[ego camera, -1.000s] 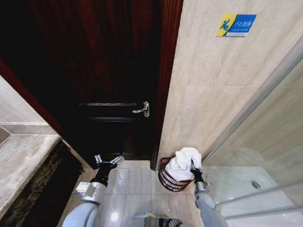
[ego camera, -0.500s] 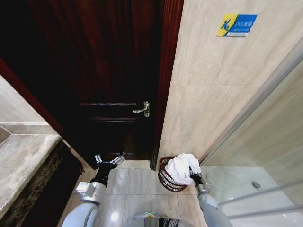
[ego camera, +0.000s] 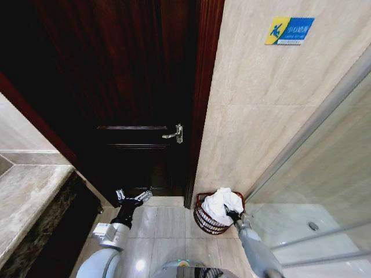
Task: Discard the used towel into the hamper.
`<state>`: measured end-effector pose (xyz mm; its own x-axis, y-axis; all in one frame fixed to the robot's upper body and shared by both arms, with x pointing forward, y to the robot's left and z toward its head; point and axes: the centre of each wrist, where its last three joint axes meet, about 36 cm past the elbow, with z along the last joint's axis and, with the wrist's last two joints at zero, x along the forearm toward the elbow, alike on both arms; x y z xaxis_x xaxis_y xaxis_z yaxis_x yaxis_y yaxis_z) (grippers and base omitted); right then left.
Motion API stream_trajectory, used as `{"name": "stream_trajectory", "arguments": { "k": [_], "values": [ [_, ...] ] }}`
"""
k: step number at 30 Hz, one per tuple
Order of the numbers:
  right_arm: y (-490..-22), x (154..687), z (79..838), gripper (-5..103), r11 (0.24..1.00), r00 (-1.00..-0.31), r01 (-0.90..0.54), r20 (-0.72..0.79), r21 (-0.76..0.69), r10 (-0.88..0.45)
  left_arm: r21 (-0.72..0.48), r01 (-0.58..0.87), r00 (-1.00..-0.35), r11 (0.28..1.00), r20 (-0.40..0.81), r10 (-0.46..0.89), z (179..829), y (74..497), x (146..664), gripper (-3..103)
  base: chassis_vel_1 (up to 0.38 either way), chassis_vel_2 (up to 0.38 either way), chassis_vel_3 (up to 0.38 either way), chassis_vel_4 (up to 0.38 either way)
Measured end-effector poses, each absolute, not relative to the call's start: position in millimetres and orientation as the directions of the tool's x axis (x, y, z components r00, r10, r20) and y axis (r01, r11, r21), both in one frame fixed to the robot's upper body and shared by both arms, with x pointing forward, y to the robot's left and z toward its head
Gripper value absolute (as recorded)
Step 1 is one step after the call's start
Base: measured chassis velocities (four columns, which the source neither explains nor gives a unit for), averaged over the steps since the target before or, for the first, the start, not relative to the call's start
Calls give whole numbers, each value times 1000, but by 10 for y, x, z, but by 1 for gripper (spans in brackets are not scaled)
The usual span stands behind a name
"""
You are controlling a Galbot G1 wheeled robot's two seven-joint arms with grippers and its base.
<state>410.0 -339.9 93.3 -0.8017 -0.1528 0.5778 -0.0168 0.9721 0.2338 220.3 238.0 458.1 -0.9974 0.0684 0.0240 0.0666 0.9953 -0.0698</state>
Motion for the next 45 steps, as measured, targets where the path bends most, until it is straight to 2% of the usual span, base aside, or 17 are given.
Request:
{"name": "stream_trajectory", "arguments": {
  "k": [8,31,45],
  "values": [
    [-3344,4359,933,20,967,-740,29,657,251,-148,-70,67,-997,995,24,68,4581,2380,2203,100,0,0,0,0],
    [-3335,4179,866,20,972,-761,28,635,235,-132,-70,67,-997,995,24,68,4580,2380,2203,100,0,0,0,0],
    [-3381,4018,821,20,973,-742,9,654,230,-148,-70,67,-997,995,24,68,4580,2380,2203,100,0,0,0,0]
  ]
}}
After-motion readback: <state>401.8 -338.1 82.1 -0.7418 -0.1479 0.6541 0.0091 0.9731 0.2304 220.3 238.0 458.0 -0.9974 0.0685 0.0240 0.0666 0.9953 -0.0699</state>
